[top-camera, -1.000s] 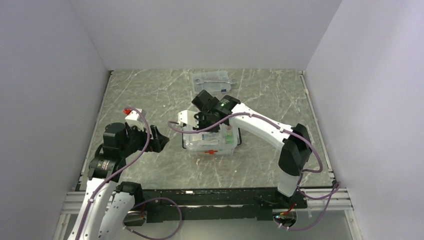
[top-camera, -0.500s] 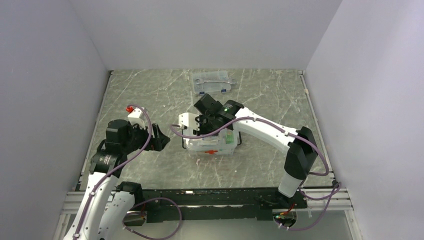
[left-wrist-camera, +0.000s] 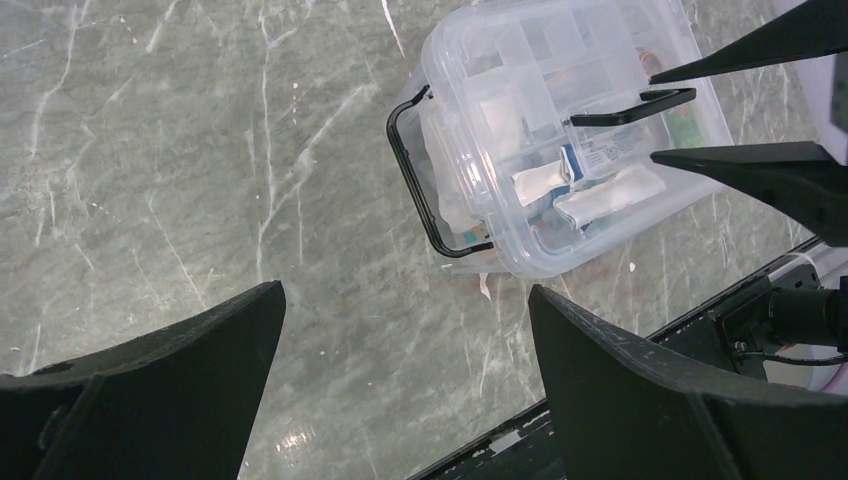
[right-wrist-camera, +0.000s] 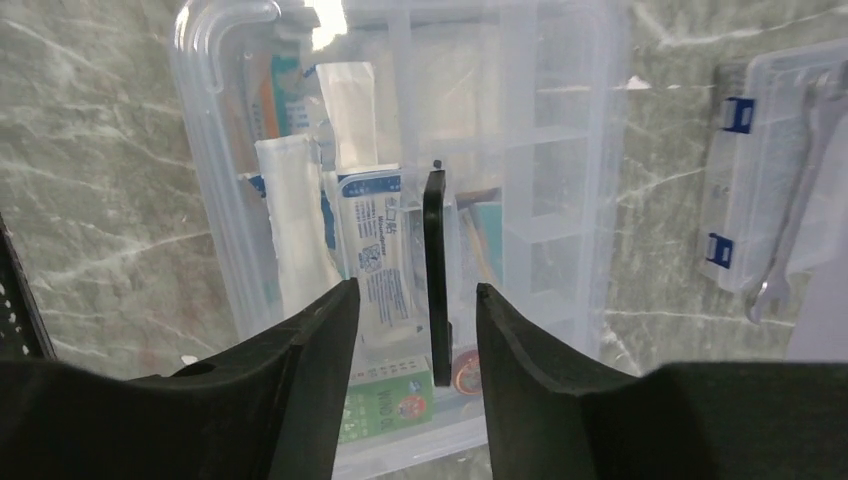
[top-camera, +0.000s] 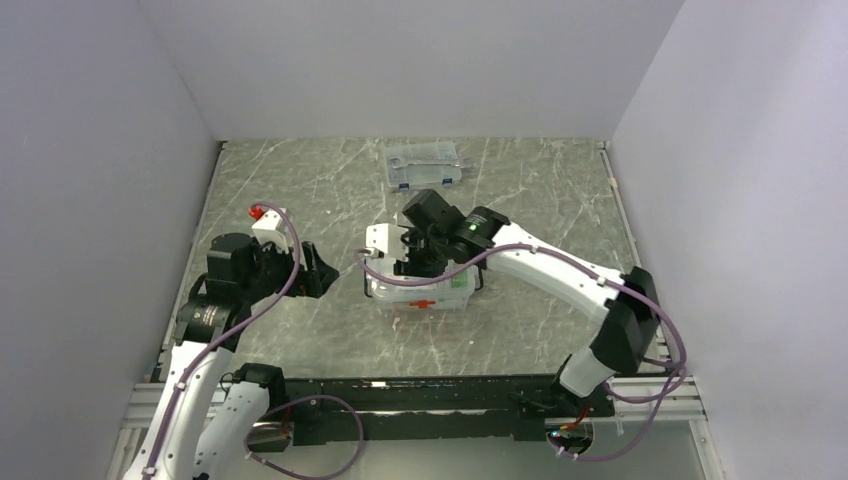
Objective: Organize the medicine kit
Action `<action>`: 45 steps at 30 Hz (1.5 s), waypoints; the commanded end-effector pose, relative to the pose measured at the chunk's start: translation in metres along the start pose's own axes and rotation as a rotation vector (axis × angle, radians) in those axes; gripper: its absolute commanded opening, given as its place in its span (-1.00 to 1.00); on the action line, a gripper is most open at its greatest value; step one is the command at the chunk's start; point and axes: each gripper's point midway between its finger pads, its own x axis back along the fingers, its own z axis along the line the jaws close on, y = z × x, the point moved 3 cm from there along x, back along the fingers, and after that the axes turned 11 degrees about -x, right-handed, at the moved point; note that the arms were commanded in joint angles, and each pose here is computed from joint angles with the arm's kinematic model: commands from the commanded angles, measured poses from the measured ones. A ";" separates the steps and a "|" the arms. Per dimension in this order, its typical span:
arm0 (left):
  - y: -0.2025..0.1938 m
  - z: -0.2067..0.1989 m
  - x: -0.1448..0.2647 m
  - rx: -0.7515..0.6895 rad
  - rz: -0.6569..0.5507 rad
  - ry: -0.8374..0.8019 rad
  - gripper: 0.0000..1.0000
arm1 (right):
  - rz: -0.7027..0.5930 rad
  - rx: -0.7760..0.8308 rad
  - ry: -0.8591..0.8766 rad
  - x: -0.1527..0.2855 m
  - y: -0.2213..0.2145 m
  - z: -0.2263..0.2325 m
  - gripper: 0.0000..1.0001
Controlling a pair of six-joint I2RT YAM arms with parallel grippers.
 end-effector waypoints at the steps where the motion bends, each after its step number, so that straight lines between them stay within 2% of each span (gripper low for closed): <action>1: 0.022 -0.008 0.004 -0.017 -0.055 -0.037 0.99 | -0.223 -0.052 -0.124 0.041 0.028 -0.017 0.04; 5: 0.028 -0.013 0.002 -0.004 -0.062 -0.073 0.99 | -0.368 -0.147 -0.227 0.069 0.035 -0.035 0.21; 8: 0.031 -0.018 -0.001 0.005 -0.063 -0.117 0.99 | -0.498 -0.293 -0.283 0.091 0.039 -0.053 0.18; 10: 0.033 -0.020 -0.003 0.010 -0.061 -0.130 0.99 | -0.558 -0.400 -0.271 0.100 0.039 -0.061 -0.06; 11: 0.034 -0.020 -0.004 0.013 -0.061 -0.135 0.99 | -0.580 -0.459 -0.261 0.103 0.039 -0.065 -0.29; 13: 0.035 -0.021 -0.006 0.022 -0.061 -0.148 0.99 | -0.594 -0.530 -0.200 0.102 0.040 -0.065 -0.96; 14: 0.036 -0.021 -0.008 0.029 -0.059 -0.154 0.99 | -0.585 -0.549 -0.174 0.099 0.040 -0.064 -1.00; 23: 0.033 -0.022 -0.026 0.100 -0.015 -0.195 0.99 | -0.549 -0.720 -0.077 0.062 0.033 -0.053 -1.00; 32: 0.026 -0.019 -0.036 0.143 0.014 -0.198 0.99 | -0.534 -0.735 -0.022 0.043 0.022 -0.036 -1.00; 33: 0.024 -0.019 -0.037 0.146 0.018 -0.199 0.99 | -0.542 -0.708 -0.027 0.043 0.022 -0.036 -0.98; 34: 0.023 -0.019 -0.038 0.149 0.023 -0.198 0.99 | -0.553 -0.685 -0.027 0.045 0.023 -0.035 -0.86; 38: 0.017 -0.016 -0.042 0.157 0.037 -0.189 0.99 | -0.590 -0.578 -0.024 0.051 0.029 -0.036 -0.26; 42: 0.010 -0.013 -0.046 0.184 0.046 -0.177 0.99 | -0.628 -0.413 0.076 0.052 0.040 -0.025 -0.02; 45: 0.007 -0.012 -0.049 0.214 0.055 -0.171 0.99 | -0.688 -0.278 0.158 0.051 0.044 -0.014 0.23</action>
